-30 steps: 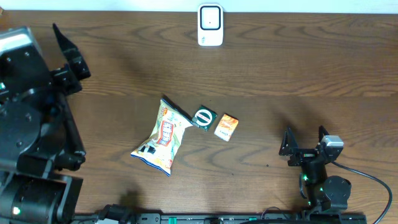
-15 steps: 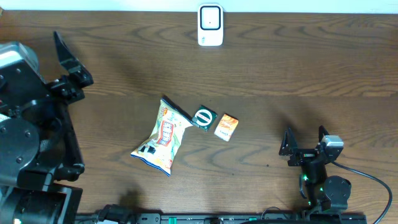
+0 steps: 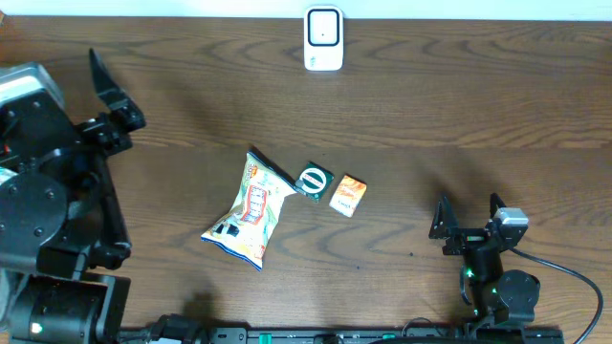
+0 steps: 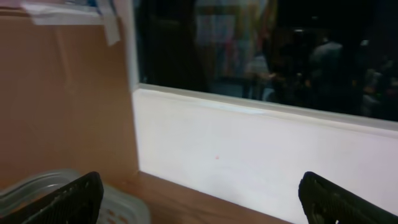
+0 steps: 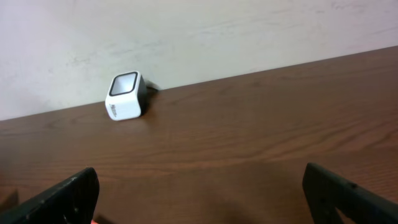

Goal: Scan the item barcode
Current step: 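Move the left gripper back over the basket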

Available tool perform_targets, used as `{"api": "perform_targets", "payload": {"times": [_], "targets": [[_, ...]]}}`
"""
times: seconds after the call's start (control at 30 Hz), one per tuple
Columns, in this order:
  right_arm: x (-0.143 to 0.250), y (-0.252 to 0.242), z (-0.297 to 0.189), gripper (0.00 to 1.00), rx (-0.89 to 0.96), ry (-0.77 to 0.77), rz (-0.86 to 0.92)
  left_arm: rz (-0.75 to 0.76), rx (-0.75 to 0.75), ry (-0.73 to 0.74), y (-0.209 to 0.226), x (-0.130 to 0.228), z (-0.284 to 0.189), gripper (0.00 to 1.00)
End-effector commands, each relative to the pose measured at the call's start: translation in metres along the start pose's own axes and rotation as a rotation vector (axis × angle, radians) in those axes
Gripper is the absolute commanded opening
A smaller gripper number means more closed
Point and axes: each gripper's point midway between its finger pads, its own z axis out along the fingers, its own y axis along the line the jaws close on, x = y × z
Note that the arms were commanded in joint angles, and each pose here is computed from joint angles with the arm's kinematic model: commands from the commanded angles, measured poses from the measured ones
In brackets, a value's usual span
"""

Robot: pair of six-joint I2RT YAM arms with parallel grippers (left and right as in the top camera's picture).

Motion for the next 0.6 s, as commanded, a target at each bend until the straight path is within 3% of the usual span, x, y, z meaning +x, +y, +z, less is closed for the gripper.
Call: {"api": "perform_targets", "payload": {"times": [0.0,0.27,0.57], "targets": [[0.002,0.002,0.000,0.99,-0.011,0.006,-0.003,-0.018,-0.083,-0.009,0.022,-0.001,0.004,0.98],[0.002,0.002,0.000,0.99,-0.011,0.006,-0.003,-0.054,-0.263,0.034,0.067,0.015,0.024,0.98],[0.002,0.002,0.000,0.99,-0.011,0.006,-0.003,-0.106,-0.563,0.166,0.150,0.067,0.059,0.98]]}}
